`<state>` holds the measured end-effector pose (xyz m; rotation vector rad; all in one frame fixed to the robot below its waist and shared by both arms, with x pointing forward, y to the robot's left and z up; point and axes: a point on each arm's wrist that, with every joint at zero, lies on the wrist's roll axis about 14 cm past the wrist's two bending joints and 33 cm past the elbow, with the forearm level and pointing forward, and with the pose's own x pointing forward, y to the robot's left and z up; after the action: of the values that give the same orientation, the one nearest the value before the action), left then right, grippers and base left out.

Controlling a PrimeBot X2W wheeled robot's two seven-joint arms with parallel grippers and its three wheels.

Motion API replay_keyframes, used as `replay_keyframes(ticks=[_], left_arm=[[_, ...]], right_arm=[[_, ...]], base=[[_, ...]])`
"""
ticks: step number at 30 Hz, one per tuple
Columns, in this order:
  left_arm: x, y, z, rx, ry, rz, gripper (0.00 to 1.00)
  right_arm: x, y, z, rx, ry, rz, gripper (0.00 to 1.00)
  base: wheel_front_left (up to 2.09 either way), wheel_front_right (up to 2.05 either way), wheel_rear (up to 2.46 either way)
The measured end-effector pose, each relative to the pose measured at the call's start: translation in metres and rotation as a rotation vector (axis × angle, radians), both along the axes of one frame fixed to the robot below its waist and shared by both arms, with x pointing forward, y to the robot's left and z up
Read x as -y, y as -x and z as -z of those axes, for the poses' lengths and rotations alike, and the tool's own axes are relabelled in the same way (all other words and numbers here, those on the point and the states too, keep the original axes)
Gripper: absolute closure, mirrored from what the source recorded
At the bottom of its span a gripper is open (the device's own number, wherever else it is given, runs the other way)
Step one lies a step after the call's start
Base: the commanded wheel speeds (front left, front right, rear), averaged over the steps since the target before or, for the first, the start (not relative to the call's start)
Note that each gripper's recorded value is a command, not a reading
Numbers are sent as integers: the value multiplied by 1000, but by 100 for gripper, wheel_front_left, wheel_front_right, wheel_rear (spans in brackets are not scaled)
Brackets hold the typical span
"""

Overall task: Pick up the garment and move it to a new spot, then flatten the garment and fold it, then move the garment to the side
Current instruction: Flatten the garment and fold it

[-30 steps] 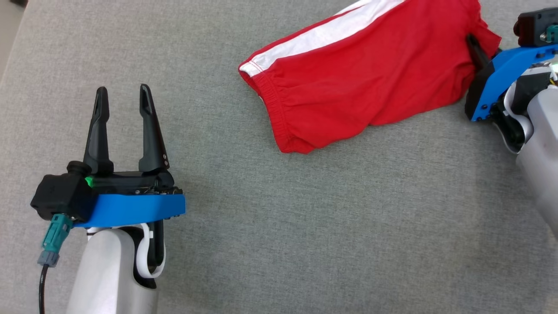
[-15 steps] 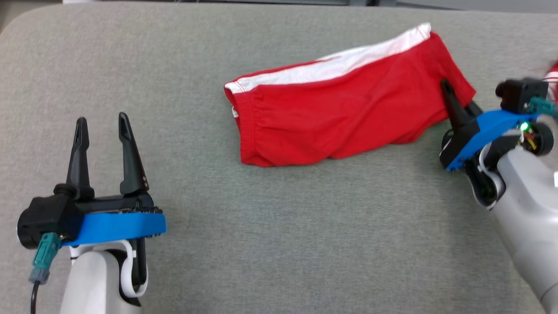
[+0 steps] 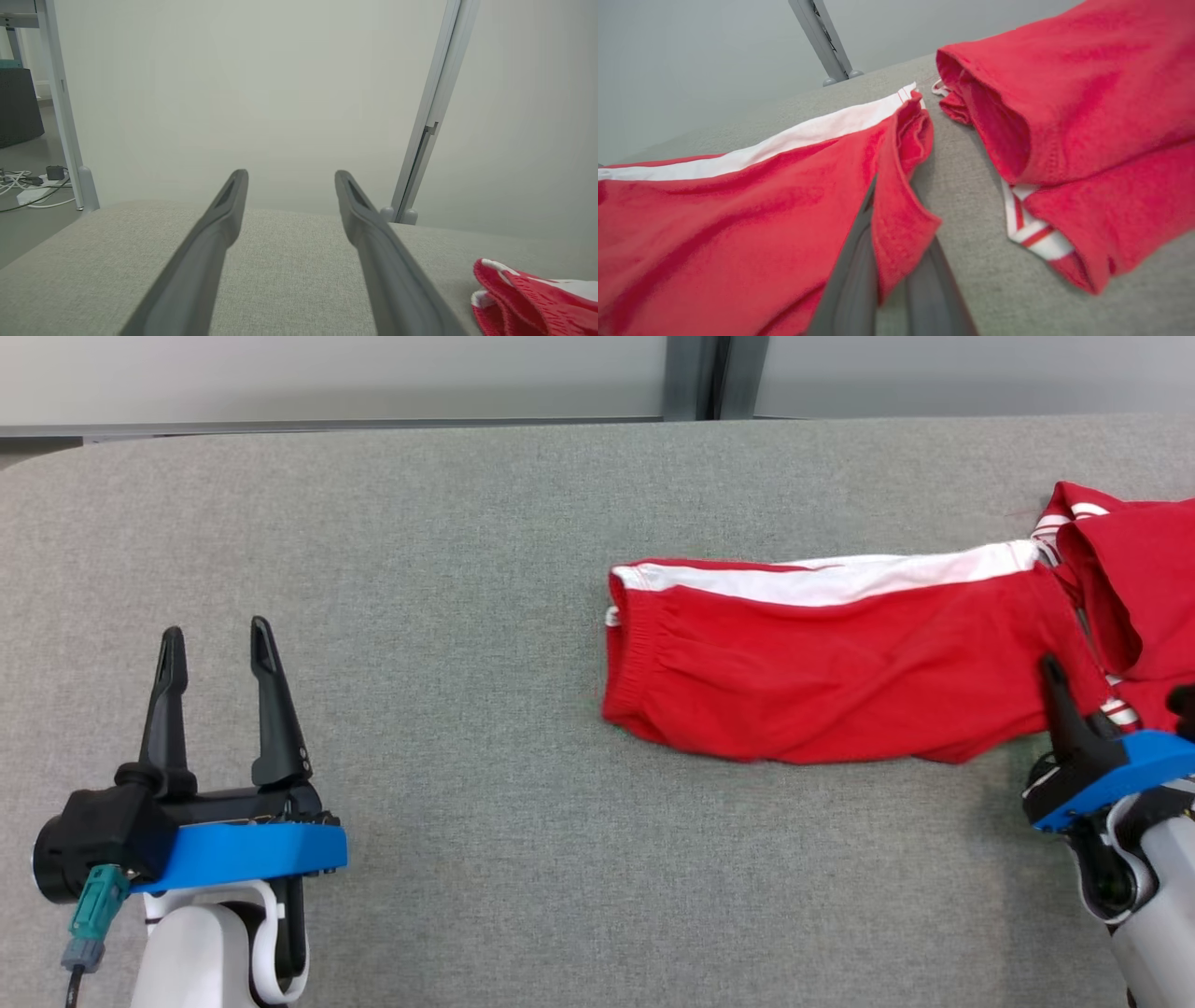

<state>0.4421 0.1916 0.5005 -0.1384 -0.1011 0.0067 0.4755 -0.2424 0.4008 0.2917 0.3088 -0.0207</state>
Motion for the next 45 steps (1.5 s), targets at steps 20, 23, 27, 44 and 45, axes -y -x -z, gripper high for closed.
replay_keyframes(ticks=[20,23,27,44,45], left_arm=[[-10,22,-6,1,-3,-27,0],[-14,27,-7,-1,0,-40,0],[-20,33,-7,-4,-1,-61,0],[-19,34,-3,-17,7,-61,0],[-17,33,-2,-17,8,-56,0]], right_arm=[[-128,-50,-86,278,-46,-257,100],[-163,-46,-88,278,-45,-349,100],[-200,-29,-78,248,-50,-454,100],[-244,25,-49,205,-38,-636,0],[-241,24,-53,221,-30,-631,0]], base=[[0,0,0],[0,0,0],[0,0,0],[0,0,0],[0,0,0]])
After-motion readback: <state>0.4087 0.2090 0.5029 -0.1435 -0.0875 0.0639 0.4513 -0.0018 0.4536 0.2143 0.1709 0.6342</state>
